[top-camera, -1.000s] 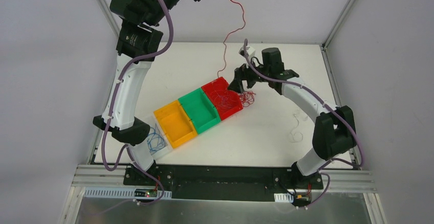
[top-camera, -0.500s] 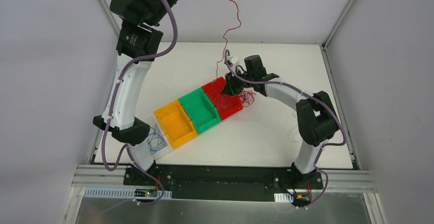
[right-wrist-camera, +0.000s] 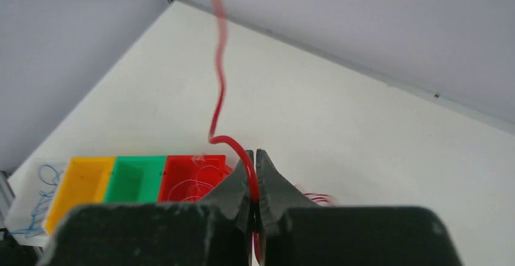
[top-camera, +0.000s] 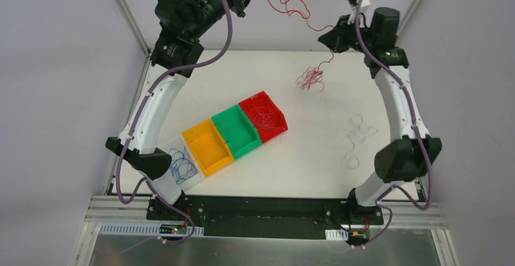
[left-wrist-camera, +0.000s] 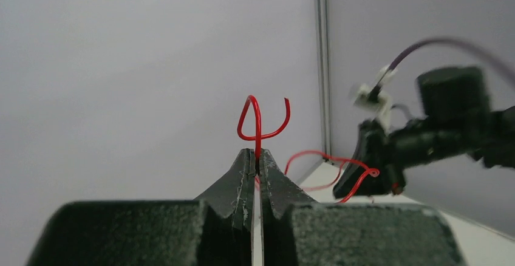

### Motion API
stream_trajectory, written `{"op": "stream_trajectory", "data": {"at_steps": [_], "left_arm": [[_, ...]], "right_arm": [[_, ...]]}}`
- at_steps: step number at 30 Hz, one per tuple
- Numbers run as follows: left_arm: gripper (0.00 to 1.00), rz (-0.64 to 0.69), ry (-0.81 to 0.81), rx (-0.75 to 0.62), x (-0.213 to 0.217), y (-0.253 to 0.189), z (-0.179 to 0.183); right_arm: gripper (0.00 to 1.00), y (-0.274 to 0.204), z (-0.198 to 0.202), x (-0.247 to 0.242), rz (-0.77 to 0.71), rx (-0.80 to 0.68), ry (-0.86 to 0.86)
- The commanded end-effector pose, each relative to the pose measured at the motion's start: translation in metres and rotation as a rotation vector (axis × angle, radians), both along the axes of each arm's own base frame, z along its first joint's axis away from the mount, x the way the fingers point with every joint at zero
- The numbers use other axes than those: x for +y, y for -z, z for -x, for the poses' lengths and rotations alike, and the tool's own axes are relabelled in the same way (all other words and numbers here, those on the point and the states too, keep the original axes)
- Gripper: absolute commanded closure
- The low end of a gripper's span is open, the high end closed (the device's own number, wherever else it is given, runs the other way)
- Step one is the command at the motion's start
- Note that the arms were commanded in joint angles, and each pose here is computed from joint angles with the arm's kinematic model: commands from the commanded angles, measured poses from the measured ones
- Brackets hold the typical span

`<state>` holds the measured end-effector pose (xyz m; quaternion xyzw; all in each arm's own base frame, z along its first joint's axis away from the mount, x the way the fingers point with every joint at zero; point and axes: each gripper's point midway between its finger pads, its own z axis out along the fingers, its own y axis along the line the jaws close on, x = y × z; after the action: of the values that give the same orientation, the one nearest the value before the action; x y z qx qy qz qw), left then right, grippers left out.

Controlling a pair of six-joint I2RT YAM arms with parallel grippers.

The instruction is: Untangle the cables

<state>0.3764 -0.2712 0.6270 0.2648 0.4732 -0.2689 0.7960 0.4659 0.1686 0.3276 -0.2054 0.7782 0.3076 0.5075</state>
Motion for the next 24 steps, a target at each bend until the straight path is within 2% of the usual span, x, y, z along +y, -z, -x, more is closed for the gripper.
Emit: {"op": "stream_trajectory", "data": {"at_steps": [1,4,5,6,7,10,11,13,15,16,17,18,20,21,22,23,24], "left_arm": [[1.0,0.039,-0.007,0.041,0.005,0.007,0.002],[1.0,-0.003,0.001,0.14,-0.005,0.049,-0.014],[1.0,0.002,0.018,0.194,-0.008,0.063,-0.018],[1.0,-0.01,0.027,0.255,-0.01,0.079,-0.021],[1.0,-0.016,0.034,0.305,-0.012,0.092,-0.023],[1.0,-0.027,0.053,0.388,-0.014,0.117,-0.021],[1.0,-0.035,0.061,0.412,-0.015,0.126,-0.019],[1.0,-0.048,0.081,0.446,-0.018,0.141,-0.016],[1.0,-0.073,0.098,0.479,-0.021,0.158,-0.015],[1.0,-0.082,0.102,0.496,-0.021,0.165,-0.014],[1.0,-0.094,0.107,0.506,-0.022,0.169,-0.013],[1.0,-0.105,0.112,0.497,-0.021,0.167,-0.011],[1.0,-0.119,0.122,0.455,-0.02,0.155,-0.006],[1.0,-0.128,0.127,0.429,-0.02,0.149,-0.004],[1.0,-0.132,0.127,0.409,-0.02,0.143,-0.003],[1.0,-0.135,0.128,0.398,-0.02,0.14,-0.003],[1.0,-0.145,0.14,0.394,-0.021,0.141,-0.001]], "right_arm": [[1.0,-0.045,0.079,0.024,-0.143,0.07,-0.117],[1.0,0.068,0.091,0.024,-0.056,0.367,-0.113],[1.0,0.086,0.099,0.024,-0.037,0.449,-0.133],[1.0,0.082,0.105,0.028,-0.044,0.476,-0.167],[1.0,0.063,0.105,0.029,-0.062,0.44,-0.182],[1.0,-0.023,0.083,0.014,-0.148,0.135,-0.11],[1.0,-0.036,0.077,0.006,-0.177,0.085,-0.07],[1.0,0.012,0.071,-0.005,-0.086,0.134,-0.035],[1.0,0.088,0.08,-0.015,0.059,0.298,-0.06],[1.0,0.089,0.084,-0.019,0.079,0.343,-0.079],[1.0,0.062,0.082,-0.021,0.024,0.35,-0.073],[1.0,0.013,0.079,-0.028,-0.076,0.301,-0.044],[1.0,-0.09,0.091,-0.024,-0.208,0.103,-0.063],[1.0,-0.123,0.104,-0.023,-0.225,0.012,-0.076],[1.0,-0.138,0.116,-0.021,-0.252,-0.015,-0.082],[1.0,-0.13,0.123,-0.018,-0.259,0.002,-0.08],[1.0,-0.097,0.123,-0.014,-0.24,0.063,-0.065]]}}
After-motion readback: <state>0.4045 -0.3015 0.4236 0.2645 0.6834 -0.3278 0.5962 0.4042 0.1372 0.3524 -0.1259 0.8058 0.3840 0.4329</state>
